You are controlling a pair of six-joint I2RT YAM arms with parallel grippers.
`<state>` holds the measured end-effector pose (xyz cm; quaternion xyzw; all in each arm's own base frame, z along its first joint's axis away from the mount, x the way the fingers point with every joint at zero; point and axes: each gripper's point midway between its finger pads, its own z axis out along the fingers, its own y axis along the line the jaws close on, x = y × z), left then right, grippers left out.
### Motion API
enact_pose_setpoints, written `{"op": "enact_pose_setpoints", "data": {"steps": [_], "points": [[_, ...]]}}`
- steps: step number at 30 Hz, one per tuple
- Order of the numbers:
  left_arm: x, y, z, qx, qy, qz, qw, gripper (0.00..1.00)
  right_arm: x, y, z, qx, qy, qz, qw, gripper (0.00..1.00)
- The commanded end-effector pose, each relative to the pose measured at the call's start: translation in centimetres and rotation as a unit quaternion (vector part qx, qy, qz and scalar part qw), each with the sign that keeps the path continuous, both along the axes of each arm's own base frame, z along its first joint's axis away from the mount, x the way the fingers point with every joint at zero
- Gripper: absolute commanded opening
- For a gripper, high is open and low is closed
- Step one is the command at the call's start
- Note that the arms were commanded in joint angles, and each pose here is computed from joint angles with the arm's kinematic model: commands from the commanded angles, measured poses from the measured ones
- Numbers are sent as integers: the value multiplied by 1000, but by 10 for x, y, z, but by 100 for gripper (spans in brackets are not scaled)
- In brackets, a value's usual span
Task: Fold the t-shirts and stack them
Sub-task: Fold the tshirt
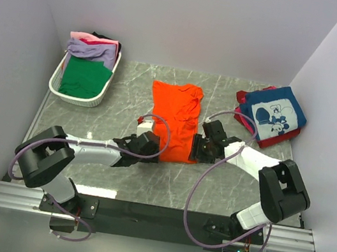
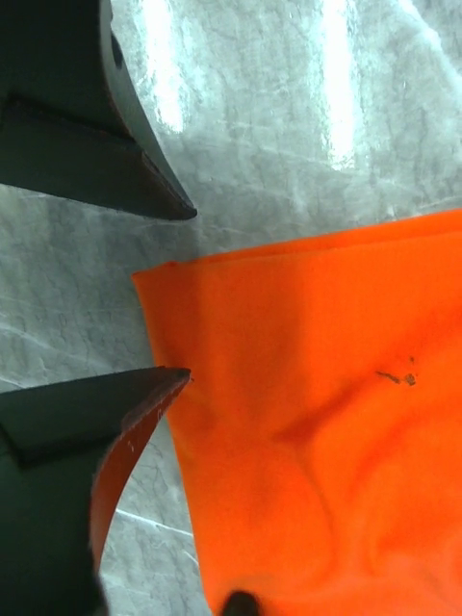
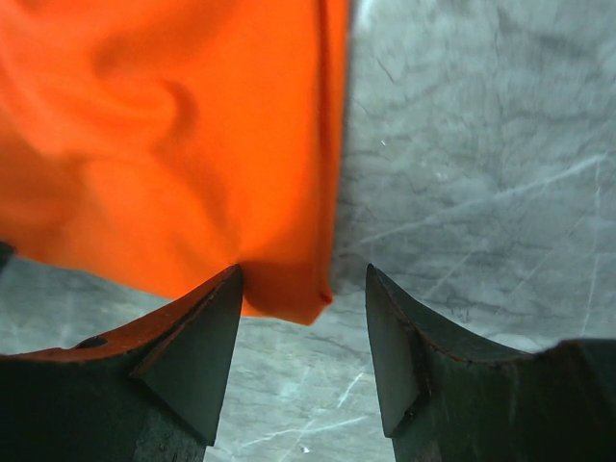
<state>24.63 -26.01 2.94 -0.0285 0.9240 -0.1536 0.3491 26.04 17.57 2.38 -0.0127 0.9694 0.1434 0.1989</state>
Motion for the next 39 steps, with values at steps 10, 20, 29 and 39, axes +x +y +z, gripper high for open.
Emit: {"op": "enact_pose_setpoints", "data": {"steps": [10,20,29,39], "points": [[-4,-24,-4,-33,20,-37,999,49,-14,-4,-14,-3,14,-6,1000,58],[-9,-19,-12,-23,34,-36,999,25,-28,-1,-16,-10,21,3,1000,21],[-16,-13,-17,0,46,-55,997,1,-37,-3,-4,-17,16,14,1000,0],[-43,-9,1,-13,72,-112,991,1,-56,-4,16,-15,20,39,999,0]]}}
